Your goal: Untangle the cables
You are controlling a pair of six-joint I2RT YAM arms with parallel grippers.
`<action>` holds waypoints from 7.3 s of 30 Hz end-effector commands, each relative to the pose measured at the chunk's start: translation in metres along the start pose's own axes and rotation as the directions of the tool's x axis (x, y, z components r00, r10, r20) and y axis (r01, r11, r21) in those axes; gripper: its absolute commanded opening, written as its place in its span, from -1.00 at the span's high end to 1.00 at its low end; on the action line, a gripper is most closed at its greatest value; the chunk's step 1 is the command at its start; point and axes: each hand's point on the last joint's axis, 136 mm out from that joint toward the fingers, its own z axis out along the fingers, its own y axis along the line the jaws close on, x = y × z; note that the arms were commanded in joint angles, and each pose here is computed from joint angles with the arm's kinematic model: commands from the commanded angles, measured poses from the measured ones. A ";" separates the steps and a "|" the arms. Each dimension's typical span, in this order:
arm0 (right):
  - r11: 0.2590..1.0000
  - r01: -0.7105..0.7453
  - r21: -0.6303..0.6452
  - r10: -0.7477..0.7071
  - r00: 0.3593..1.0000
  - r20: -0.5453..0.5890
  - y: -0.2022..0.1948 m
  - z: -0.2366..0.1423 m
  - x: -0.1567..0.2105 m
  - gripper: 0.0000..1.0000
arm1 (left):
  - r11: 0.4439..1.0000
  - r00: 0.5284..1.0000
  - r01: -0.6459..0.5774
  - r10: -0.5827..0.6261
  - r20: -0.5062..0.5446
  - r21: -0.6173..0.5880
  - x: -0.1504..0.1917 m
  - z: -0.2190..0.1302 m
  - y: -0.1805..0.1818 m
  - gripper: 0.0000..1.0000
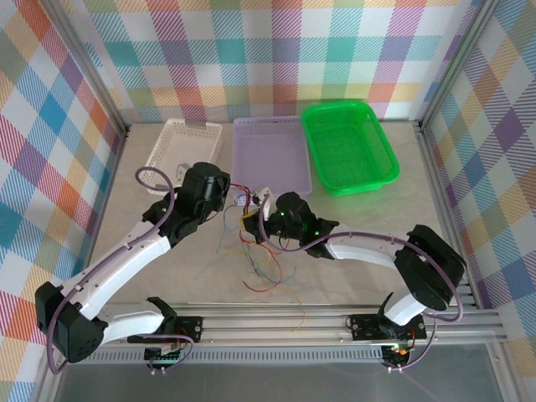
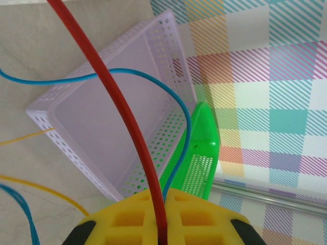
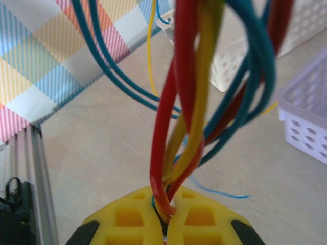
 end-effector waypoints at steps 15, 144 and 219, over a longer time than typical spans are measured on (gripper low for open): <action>0.902 0.211 0.377 -0.166 0.975 -0.149 -0.073 -0.074 -0.001 1.00 | 0.976 0.979 -0.202 0.199 -0.042 -0.085 -0.019 -0.006 0.031 1.00; 0.934 0.067 0.352 -0.206 0.904 0.375 0.026 -0.012 -0.049 -0.25 | 0.999 0.984 -0.043 0.046 -0.175 0.018 0.022 -0.034 0.022 1.00; 0.599 -0.441 0.668 0.320 0.897 0.304 -0.165 -0.269 -0.007 1.00 | 0.838 0.900 -0.400 0.436 0.015 -0.370 -0.103 -0.066 0.153 1.00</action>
